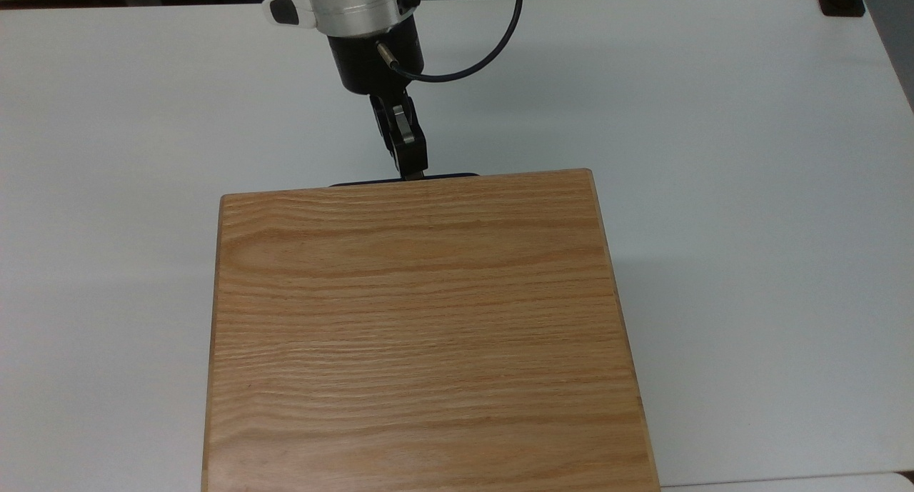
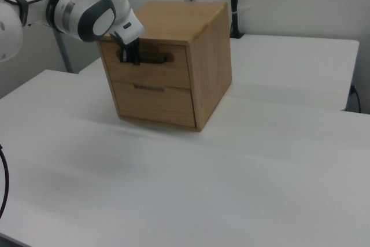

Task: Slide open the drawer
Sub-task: 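Pull the handle straight out, sliding the upper drawer open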

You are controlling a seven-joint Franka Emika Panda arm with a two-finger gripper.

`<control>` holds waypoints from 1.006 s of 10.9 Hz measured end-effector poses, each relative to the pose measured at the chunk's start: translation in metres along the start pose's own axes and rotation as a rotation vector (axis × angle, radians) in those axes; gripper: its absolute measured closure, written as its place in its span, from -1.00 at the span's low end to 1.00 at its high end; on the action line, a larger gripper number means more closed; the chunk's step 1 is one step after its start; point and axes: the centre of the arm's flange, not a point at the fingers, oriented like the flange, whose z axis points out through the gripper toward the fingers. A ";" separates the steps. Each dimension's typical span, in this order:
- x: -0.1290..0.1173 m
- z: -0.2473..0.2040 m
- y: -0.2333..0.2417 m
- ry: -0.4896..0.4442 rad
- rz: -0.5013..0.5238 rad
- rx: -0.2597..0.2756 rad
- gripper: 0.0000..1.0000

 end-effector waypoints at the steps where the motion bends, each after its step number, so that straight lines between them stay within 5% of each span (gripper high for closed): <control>1: 0.000 0.000 0.001 -0.001 0.001 0.000 0.67; 11: -0.024 -0.070 0.122 -0.097 -0.042 -0.072 0.67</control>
